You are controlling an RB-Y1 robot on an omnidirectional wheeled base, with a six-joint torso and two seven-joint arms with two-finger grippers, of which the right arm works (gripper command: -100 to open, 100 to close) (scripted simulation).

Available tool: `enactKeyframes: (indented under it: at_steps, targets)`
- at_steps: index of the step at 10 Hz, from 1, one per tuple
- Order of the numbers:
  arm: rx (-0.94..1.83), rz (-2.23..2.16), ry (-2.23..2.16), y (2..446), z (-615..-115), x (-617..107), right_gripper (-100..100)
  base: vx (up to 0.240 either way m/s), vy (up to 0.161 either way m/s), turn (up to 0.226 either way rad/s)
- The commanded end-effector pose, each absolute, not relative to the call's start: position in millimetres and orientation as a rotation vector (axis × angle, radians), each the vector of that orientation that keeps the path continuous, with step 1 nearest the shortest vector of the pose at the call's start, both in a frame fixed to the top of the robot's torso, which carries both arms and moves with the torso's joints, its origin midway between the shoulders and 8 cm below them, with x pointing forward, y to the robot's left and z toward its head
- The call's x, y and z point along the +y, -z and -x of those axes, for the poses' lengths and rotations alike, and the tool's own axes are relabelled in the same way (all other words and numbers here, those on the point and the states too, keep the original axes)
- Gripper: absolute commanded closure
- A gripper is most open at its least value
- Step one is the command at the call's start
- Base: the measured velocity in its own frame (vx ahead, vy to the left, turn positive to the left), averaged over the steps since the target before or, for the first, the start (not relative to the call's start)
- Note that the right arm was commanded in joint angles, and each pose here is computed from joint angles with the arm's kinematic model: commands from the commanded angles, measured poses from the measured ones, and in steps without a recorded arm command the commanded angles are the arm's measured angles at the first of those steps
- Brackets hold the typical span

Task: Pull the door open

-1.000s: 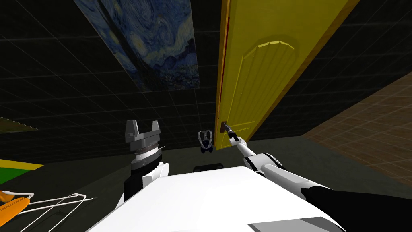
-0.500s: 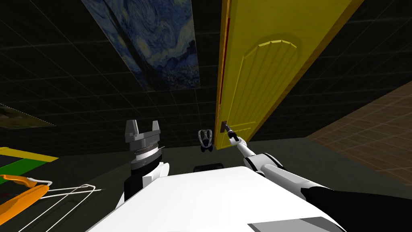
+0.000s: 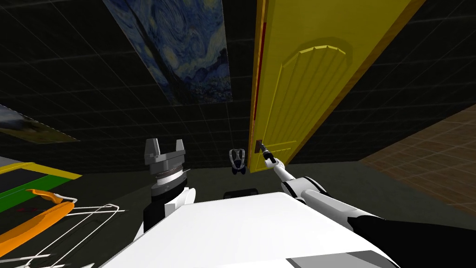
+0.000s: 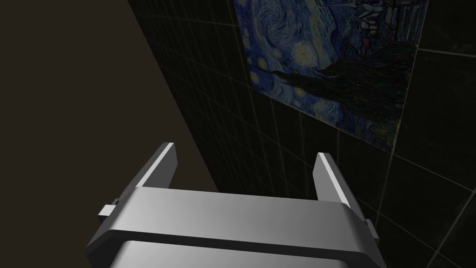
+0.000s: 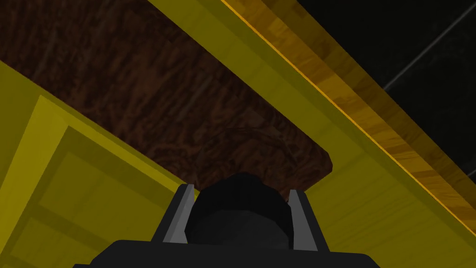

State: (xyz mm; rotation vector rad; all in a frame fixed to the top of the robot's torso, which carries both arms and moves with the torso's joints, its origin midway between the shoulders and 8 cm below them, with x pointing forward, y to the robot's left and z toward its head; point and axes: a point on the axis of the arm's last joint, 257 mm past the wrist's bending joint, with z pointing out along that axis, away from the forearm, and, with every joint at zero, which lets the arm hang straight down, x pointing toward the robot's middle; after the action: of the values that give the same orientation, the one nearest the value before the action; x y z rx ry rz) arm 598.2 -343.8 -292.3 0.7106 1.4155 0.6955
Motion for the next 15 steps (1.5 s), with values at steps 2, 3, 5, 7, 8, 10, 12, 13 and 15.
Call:
enactKeyframes:
  at_steps: [2,3,5,7,8,10,12,13,15]
  targets:
    - [1.386,-0.783,-0.767,292.5,-598.3,-340.4,100,-0.040,-0.036,0.055]
    - [1.384,-0.789,-0.773,292.5,-598.3,-340.4,100,-0.033,-0.029,0.043]
    - [1.364,-0.831,-0.809,292.2,-598.4,-341.5,100,-0.034,-0.023,0.051]
    - [1.328,-0.902,-0.868,291.8,-598.6,-343.7,100,-0.047,-0.038,0.082]
    - [1.321,-0.916,-0.882,291.8,-598.6,-343.7,100,-0.042,-0.036,0.052]
    - [1.298,-0.958,-0.918,291.6,-598.6,-344.8,100,-0.034,-0.031,0.052]
    - [1.274,-1.000,-0.955,291.4,-598.7,-345.9,100,-0.025,-0.033,0.055]
    - [1.249,-1.041,-0.990,291.3,-598.7,-347.0,100,-0.035,-0.033,0.083]
    - [1.222,-1.082,-1.027,291.1,-598.8,-348.1,100,-0.046,-0.044,0.070]
